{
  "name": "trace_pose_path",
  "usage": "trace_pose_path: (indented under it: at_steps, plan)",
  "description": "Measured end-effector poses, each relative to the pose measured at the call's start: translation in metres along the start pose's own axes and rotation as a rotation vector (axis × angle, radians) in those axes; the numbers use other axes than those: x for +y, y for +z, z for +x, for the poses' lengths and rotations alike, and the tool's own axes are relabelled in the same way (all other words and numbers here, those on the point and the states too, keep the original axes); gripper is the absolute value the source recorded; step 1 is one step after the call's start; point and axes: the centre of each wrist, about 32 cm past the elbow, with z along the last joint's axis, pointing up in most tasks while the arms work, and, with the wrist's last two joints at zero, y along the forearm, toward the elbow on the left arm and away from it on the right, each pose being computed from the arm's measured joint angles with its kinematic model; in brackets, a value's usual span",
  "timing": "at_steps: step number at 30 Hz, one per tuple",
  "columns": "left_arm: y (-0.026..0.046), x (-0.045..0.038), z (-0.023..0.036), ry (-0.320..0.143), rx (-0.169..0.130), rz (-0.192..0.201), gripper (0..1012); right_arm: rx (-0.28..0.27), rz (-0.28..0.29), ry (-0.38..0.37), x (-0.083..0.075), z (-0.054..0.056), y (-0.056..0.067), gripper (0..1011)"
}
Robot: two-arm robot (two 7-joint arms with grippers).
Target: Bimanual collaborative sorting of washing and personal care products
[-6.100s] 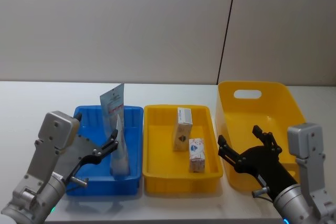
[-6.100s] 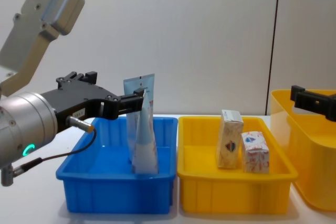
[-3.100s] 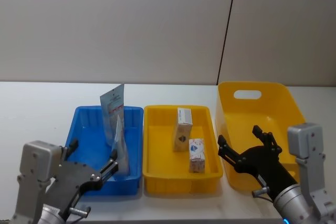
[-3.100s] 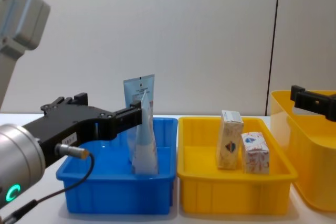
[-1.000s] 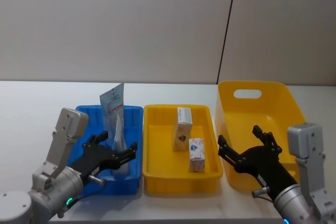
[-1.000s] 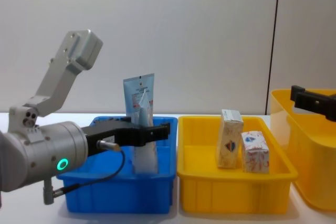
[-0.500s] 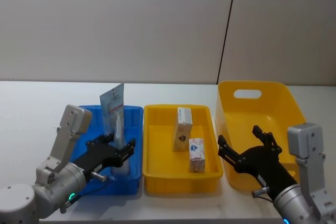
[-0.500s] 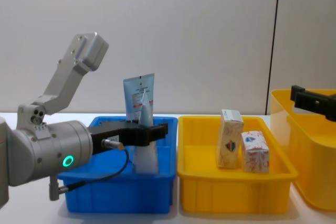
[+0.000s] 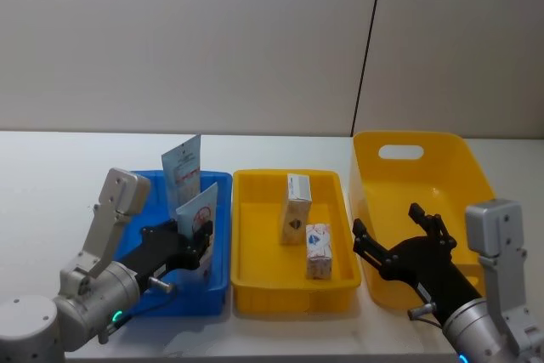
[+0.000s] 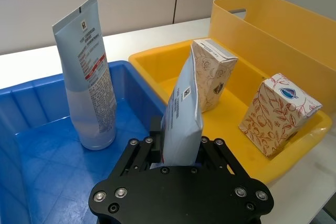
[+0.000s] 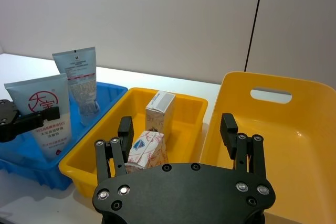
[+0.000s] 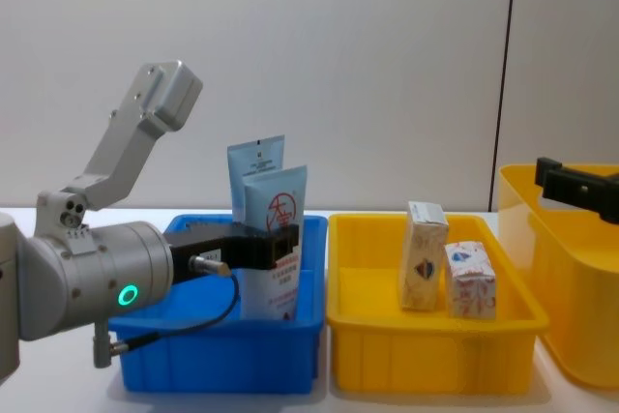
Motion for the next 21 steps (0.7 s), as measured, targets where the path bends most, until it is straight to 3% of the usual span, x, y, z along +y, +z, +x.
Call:
trace_pose_path:
  at_steps: [7, 11, 18, 21]
  plan:
    - [0.0, 0.001, 0.0003, 0.001, -0.002, -0.009, 243, 0.0, 0.0, 0.0, 0.0, 0.0, 0.0, 1003]
    - [0.0013, 0.0024, 0.0011, 0.004, -0.009, -0.036, 228, 0.0, 0.0, 0.0, 0.0, 0.0, 0.0, 1003]
    - [0.0097, 0.0067, 0.0057, 0.003, -0.039, -0.103, 225, 0.0, 0.0, 0.0, 0.0, 0.0, 0.0, 1003]
    - [0.0177, 0.009, 0.0096, -0.006, -0.063, -0.143, 225, 0.0, 0.0, 0.0, 0.0, 0.0, 0.0, 1003]
